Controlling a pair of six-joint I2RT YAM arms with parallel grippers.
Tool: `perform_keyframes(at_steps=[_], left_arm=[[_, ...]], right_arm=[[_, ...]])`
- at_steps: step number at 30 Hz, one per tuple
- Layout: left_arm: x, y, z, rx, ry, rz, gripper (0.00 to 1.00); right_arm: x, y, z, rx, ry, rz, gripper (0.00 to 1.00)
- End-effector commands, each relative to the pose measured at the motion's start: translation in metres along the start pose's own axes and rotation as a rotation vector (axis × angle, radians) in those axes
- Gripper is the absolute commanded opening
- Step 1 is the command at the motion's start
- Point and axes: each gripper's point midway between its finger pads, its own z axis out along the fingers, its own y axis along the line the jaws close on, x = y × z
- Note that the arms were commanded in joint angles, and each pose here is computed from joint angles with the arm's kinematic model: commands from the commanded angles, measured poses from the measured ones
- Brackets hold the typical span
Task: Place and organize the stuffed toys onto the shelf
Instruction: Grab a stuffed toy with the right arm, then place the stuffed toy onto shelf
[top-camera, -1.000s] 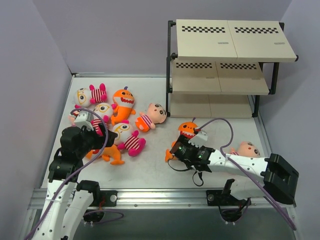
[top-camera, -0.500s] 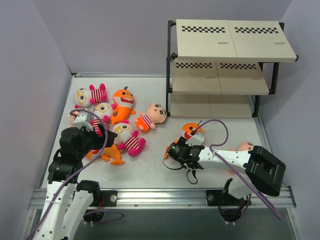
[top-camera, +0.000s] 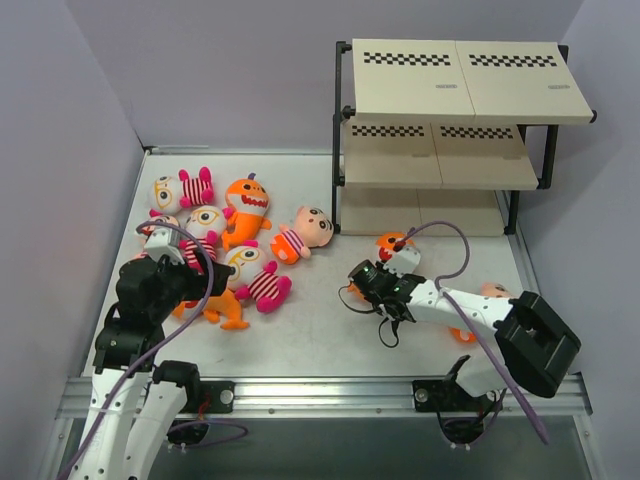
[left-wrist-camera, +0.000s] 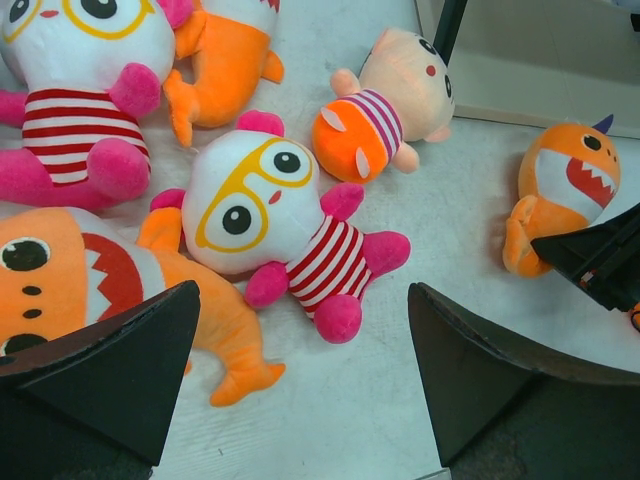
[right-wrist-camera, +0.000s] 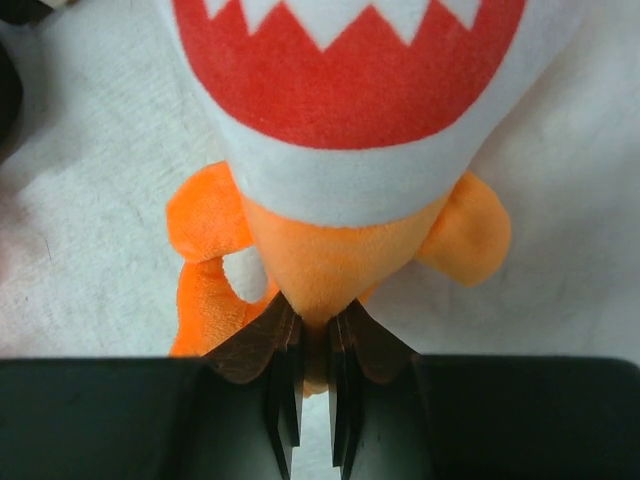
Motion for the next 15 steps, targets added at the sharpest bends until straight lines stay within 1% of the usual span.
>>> perform_keyframes(at_steps=[1,2,4,5,7,9,11,12,15], left_arm=[[-0.014,-0.004,-0.002,0.016,-0.06,0.026,0.94],[-0.014,-0.005,-0.002,0.018,-0.06,0.027,0.94],[-0.015,-0.005,-0.003,0.019,-0.065,0.028,0.94],[-0.014,-0.005,-0.003,0.021,-0.061,0.028,0.94],[-0.015,-0.007,-0.004,0.028,-0.067,0.032,0.94],[-0.015,-0.007,-0.006,0.029,-0.072,0.034,0.94],[-0.015,-0.009,-0.007,0.038,-0.074,0.037,0.94],[-0.016,-0.01,-0.007,0.04,-0.078,0.039,0.94],[-0.016,-0.011,-0.009,0.046,-0.084,0.043,0.94]], right_arm=[[-0.052,0.004,-0.012,-0.007,-0.125,-0.096,0.0],[-0.06,0.002,-0.013,-0.005,-0.144,-0.148,0.0],[-0.083,0.001,-0.016,-0.015,-0.185,-0.179,0.0],[-0.09,-0.001,-0.015,-0.019,-0.194,-0.262,0.0],[-0.11,-0.007,-0.013,-0.022,-0.203,-0.251,0.0],[-0.126,-0.015,-0.008,-0.02,-0.207,-0.288,0.0],[-0.147,-0.027,-0.002,0.004,-0.213,-0.259,0.0],[-0.152,-0.03,-0.001,0.007,-0.211,-0.287,0.0],[-0.17,-0.039,0.007,0.029,-0.219,-0.305,0.0]])
